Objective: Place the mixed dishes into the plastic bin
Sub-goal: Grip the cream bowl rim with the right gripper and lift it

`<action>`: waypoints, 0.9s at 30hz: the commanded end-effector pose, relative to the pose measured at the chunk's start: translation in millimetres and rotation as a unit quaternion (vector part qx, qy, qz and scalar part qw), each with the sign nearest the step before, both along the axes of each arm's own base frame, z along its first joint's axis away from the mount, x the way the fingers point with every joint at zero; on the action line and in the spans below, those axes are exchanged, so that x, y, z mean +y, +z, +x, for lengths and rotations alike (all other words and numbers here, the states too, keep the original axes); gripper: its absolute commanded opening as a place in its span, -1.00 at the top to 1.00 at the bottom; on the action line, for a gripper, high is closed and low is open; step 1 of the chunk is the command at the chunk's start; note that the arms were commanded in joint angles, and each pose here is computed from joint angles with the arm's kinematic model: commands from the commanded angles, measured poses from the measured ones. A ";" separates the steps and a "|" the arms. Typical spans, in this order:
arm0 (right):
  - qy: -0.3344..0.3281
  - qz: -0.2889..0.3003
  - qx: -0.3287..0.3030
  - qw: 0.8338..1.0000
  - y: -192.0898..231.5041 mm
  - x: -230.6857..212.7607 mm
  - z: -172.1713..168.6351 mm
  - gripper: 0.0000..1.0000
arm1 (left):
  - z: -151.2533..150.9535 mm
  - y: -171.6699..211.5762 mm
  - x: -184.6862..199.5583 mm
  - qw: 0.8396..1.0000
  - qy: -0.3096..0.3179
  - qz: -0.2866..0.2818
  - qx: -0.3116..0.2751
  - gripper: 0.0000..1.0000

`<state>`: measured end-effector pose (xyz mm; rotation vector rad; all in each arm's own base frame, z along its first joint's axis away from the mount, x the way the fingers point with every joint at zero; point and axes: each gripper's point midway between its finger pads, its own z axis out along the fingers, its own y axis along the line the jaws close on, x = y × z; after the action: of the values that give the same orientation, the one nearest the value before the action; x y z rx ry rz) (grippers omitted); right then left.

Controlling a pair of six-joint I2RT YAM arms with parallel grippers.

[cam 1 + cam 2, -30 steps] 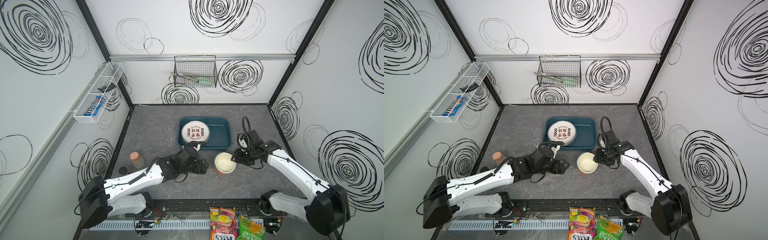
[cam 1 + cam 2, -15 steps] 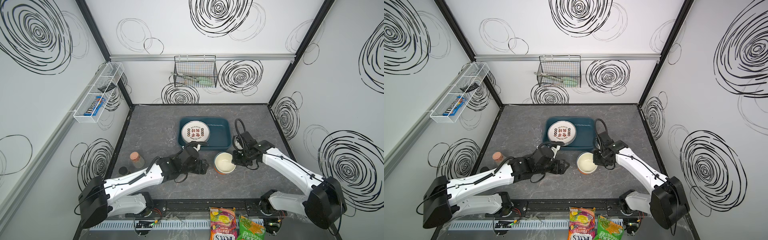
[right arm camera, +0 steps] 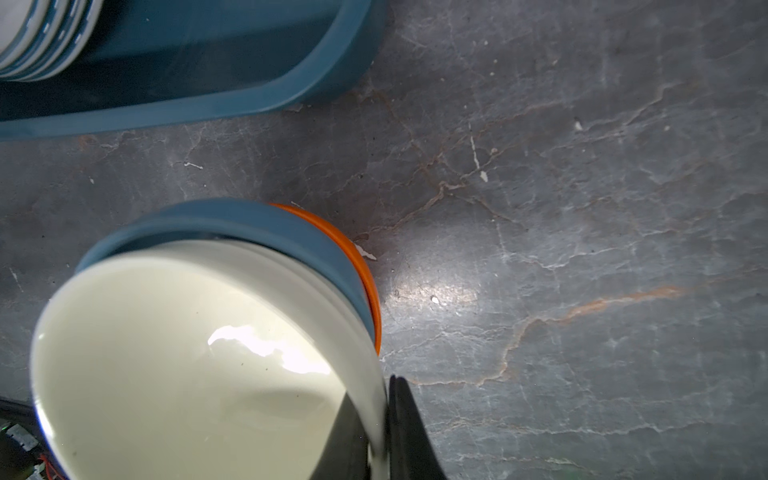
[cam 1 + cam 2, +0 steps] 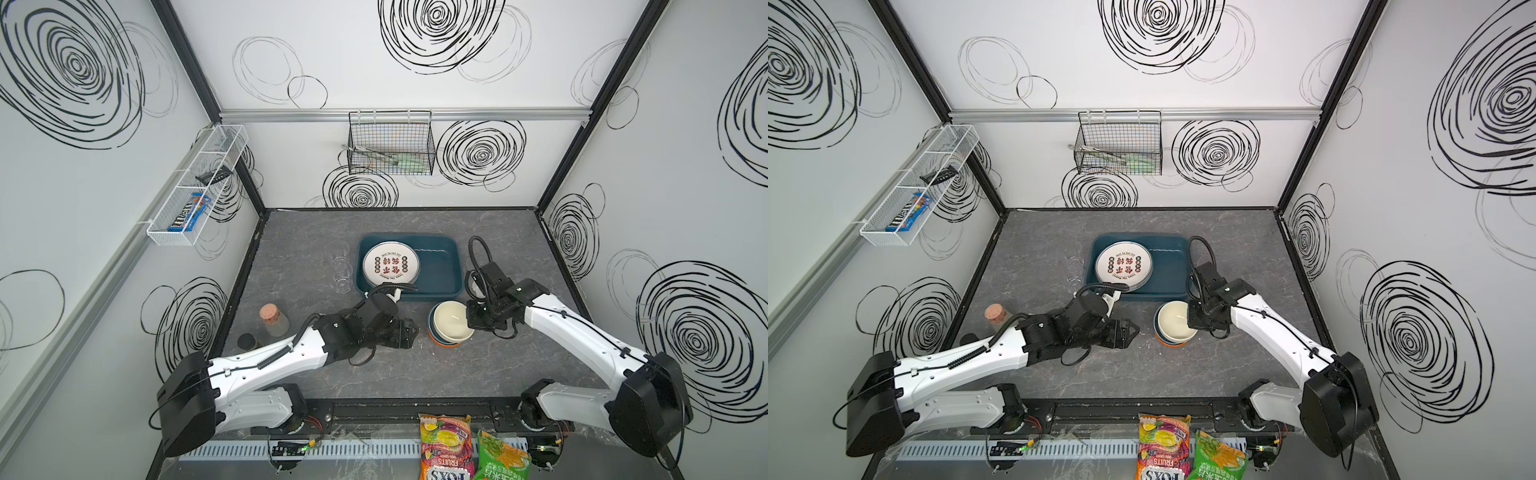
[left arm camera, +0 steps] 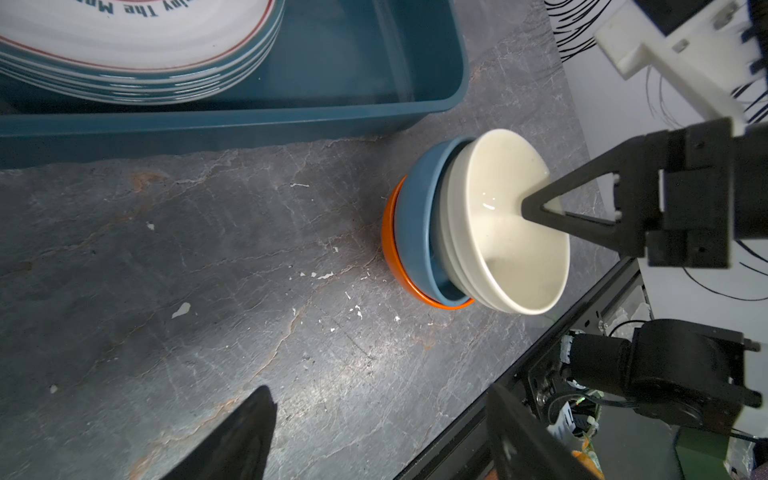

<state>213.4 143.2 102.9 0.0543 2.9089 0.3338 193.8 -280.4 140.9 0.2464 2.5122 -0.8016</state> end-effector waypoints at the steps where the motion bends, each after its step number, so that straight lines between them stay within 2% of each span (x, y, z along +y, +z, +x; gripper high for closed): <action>1: 0.005 0.002 -0.021 1.000 19.9 2.6 7.2 0.81 | 5.5 12.3 -6.2 1.000 -0.003 -0.007 -0.018 -0.66; 17: 0.025 0.012 -0.063 0.998 57.7 8.0 19.5 0.88 | 7.6 32.0 -1.3 0.998 0.006 -0.031 -0.045 -0.67; 27: 0.028 0.032 -0.103 0.994 82.7 22.5 57.0 0.91 | 23.3 60.5 6.0 0.996 0.018 -0.054 -0.068 -0.69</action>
<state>251.8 157.8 167.4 -0.0506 2.7675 0.3663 206.7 -272.9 172.8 0.2078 2.4149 -0.8387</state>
